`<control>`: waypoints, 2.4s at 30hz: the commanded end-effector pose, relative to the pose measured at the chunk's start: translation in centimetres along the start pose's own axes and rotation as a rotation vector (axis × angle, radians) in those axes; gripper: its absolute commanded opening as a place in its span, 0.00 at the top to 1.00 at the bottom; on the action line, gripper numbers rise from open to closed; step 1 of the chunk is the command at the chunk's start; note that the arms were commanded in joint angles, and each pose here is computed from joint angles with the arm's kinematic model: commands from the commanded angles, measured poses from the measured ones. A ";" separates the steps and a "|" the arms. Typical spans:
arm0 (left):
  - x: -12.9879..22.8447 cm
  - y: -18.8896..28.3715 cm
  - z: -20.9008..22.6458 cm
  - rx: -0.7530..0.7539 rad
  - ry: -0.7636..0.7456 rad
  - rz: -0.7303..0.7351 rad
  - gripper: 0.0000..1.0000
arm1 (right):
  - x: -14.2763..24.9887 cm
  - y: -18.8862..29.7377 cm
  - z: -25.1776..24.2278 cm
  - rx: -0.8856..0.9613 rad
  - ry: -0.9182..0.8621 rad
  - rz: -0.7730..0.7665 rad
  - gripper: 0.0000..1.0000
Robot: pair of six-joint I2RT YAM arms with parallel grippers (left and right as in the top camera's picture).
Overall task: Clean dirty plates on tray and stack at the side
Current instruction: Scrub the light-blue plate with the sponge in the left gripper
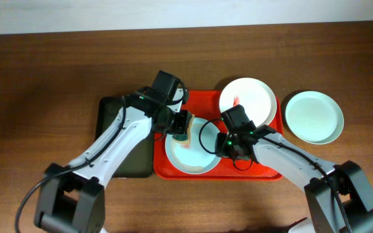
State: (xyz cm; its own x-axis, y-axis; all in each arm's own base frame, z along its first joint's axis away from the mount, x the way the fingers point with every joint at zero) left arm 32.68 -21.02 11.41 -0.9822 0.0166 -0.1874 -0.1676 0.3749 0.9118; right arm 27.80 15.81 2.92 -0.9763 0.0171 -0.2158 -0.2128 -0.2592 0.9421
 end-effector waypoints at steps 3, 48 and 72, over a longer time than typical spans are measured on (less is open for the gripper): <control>0.1 -0.5 1.4 -0.069 -0.004 0.000 1.00 | -0.2 -0.1 0.5 -0.012 0.011 -0.006 0.96; -2.1 -1.7 4.0 -0.155 0.077 -0.046 1.00 | -0.4 -0.2 1.1 -0.047 0.026 -0.008 0.96; 4.1 -8.6 3.9 -0.183 0.049 0.096 1.00 | -0.5 -0.2 1.3 -0.058 0.035 -0.014 0.96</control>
State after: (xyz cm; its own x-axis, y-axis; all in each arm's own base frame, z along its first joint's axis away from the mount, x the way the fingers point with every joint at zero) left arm 31.89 -20.08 3.26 -0.9846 -0.0040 -0.1750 -0.1731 0.1731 0.9696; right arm 28.27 16.59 3.11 -0.9724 0.0096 -0.2331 -0.2251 -0.3020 0.9264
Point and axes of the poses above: each gripper's point midway between its finger pads, its own y axis back along the fingers, its own z axis along the line the jaws close on, x = y × z, the point moved 2 cm from there along y, back along the fingers, and after that the axes turned 11 degrees about y, right-handed, at the moved point
